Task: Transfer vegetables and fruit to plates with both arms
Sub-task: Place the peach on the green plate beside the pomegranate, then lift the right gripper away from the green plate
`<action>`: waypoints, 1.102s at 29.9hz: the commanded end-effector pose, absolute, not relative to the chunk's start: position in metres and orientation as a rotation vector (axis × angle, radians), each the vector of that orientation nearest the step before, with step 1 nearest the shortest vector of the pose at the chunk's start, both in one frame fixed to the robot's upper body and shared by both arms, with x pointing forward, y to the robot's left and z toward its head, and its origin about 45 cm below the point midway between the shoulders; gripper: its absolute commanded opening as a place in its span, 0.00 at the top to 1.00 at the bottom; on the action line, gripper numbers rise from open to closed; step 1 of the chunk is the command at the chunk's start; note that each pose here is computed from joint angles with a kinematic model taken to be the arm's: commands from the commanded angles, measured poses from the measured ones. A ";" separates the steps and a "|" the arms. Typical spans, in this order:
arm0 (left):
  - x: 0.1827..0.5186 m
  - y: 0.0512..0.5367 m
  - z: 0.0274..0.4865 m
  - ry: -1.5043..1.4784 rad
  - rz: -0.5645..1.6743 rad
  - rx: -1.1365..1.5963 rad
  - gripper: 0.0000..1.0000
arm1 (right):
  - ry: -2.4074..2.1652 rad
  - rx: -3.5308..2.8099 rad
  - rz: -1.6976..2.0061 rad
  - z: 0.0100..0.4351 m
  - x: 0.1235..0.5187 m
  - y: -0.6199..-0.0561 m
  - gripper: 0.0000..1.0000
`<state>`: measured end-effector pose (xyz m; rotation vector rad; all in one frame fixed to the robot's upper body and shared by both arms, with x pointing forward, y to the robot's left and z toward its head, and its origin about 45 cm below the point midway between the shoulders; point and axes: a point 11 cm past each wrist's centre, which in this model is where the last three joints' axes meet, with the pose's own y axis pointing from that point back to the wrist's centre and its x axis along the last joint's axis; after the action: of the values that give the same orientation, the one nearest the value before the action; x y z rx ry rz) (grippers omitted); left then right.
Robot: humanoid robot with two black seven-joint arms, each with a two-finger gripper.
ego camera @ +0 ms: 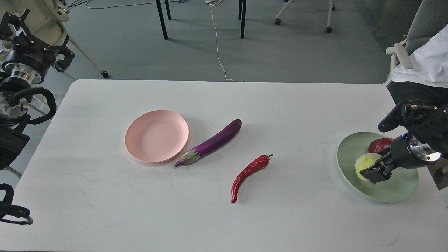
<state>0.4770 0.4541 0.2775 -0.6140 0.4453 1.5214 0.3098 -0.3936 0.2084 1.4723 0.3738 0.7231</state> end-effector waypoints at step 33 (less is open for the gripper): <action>0.481 0.392 0.315 0.091 1.225 -0.040 0.02 | -0.862 2.209 0.597 0.270 0.433 -0.313 0.02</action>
<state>0.4835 0.4192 0.3073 -0.1554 0.1800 1.3406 0.4235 -0.3184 0.2731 2.0756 -0.6701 0.7090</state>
